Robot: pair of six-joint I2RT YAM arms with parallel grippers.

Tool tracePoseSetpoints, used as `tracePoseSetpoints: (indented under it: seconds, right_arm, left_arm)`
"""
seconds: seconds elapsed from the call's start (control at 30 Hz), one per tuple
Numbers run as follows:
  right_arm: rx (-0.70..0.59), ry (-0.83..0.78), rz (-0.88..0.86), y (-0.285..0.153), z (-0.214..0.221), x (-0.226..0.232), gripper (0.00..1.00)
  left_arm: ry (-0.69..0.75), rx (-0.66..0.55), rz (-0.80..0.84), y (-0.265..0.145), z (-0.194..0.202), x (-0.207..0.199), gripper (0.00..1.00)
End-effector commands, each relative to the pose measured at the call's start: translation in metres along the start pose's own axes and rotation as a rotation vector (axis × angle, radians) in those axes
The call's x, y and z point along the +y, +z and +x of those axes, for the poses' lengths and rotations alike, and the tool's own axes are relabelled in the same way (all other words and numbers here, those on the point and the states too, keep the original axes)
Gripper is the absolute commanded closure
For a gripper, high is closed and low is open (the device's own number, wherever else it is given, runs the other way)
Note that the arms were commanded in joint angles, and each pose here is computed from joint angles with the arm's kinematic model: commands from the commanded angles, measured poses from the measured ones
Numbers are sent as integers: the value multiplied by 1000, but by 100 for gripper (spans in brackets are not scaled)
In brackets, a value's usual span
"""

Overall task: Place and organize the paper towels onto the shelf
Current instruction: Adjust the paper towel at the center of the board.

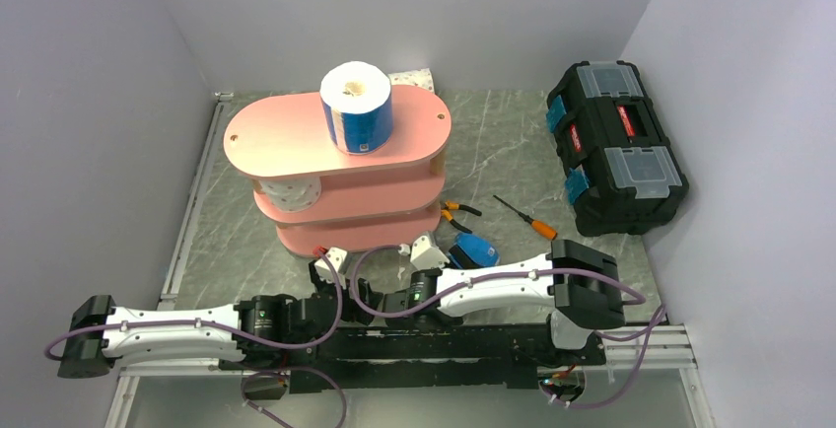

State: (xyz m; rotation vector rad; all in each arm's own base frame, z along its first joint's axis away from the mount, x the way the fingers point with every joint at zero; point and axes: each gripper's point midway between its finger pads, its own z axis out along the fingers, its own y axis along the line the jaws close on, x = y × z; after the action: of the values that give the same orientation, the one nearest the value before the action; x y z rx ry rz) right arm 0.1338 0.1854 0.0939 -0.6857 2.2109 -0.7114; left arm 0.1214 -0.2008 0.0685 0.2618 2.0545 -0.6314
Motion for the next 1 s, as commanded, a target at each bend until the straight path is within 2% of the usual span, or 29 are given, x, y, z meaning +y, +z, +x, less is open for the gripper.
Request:
tracePoseSetpoints:
  seconds: [0.0, 0.07, 0.13, 0.3, 0.47, 0.6, 0.73, 0.83, 0.97]
  right_arm:
    - [-31, 12, -35, -3, -10, -1, 37]
    - [-32, 17, -45, -3, -10, 0, 48]
    - [-36, 26, -45, -4, -10, -2, 66]
    - [-30, 28, -47, -7, -12, -2, 77]
    - [-49, 65, -81, -22, -24, -8, 84]
    - [-72, 161, -189, -39, -37, -13, 85]
    - [-76, 343, -368, -50, -46, -20, 85]
    - [-65, 533, -568, -54, -52, -24, 85]
    - [-112, 756, -775, -56, -62, -38, 85]
  left_arm:
    - [-39, -22, 8, 1, -4, -4, 1]
    - [-40, -24, 9, 1, -4, -4, 1]
    - [-38, -24, 9, 1, -4, -4, 1]
    - [-35, -23, 9, 2, -4, -5, 1]
    - [-31, -19, 9, 3, -3, -6, 1]
    - [-32, -21, 6, 3, -4, -6, 1]
    - [-34, -26, 11, 3, -3, -6, 1]
    - [-33, -27, 13, 3, -4, -7, 1]
    - [-29, -25, 17, 4, -4, -9, 1]
